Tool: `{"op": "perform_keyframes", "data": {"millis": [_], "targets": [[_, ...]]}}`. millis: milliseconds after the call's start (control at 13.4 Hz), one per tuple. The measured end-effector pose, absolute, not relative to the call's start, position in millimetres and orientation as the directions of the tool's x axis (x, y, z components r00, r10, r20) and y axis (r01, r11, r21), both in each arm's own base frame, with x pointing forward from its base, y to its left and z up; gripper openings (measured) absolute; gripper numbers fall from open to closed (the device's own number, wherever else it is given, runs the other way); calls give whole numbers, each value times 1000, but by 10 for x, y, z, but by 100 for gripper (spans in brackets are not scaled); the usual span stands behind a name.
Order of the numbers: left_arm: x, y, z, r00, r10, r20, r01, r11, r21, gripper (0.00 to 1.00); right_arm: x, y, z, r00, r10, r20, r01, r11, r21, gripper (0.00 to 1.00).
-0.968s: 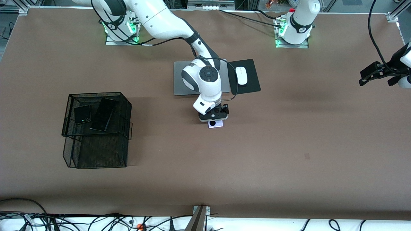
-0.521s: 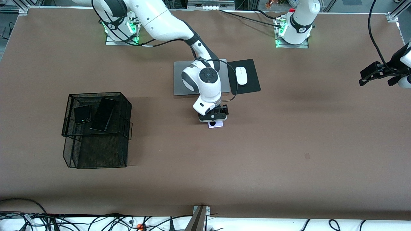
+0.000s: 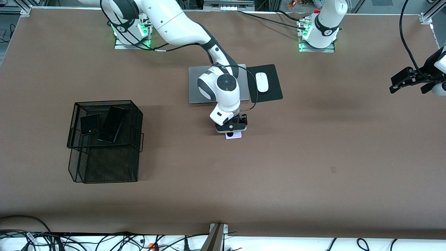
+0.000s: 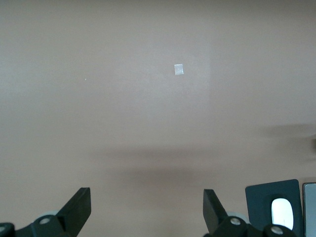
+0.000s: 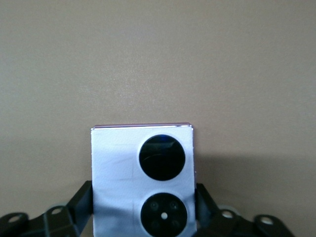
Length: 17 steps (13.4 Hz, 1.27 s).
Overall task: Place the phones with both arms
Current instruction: 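Lift and carry the white phone to the basket with the right gripper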
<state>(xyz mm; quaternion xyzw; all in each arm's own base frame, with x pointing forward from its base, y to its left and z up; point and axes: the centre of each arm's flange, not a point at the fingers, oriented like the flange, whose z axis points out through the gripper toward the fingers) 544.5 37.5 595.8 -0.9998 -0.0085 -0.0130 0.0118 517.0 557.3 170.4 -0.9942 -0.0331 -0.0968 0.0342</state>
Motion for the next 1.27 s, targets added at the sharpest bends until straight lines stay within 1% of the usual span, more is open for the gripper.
{"op": "perform_keyframes", "data": {"millis": [223,372,670,894,1117,1266], "targets": [[5445,375,5958,1000,17,26,17,-1000,-23,100,5178,5582,1719,980,59,191,72,-996,-57,85],[5445,376,5958,1000,17,26,18,-1000,-23,100,5239,5607,1863,984,55,172,63,-997,-39,85],[5445,375,5959,1000,17,26,17,-1000,-23,100,5520,5591,2590,991,20,132,21,-1000,-1,85],[5445,376,5958,1000,17,26,17,-1000,-23,100,5702,5346,3310,993,-21,113,-23,-1000,18,85],[5445,376,5958,1000,17,26,18,-1000,-23,100,5960,4702,4041,998,-14,61,-17,-999,48,85],[5445,377,5958,1000,17,26,18,-1000,-23,100,6213,4030,4319,1000,9,25,8,-999,40,85]]}}
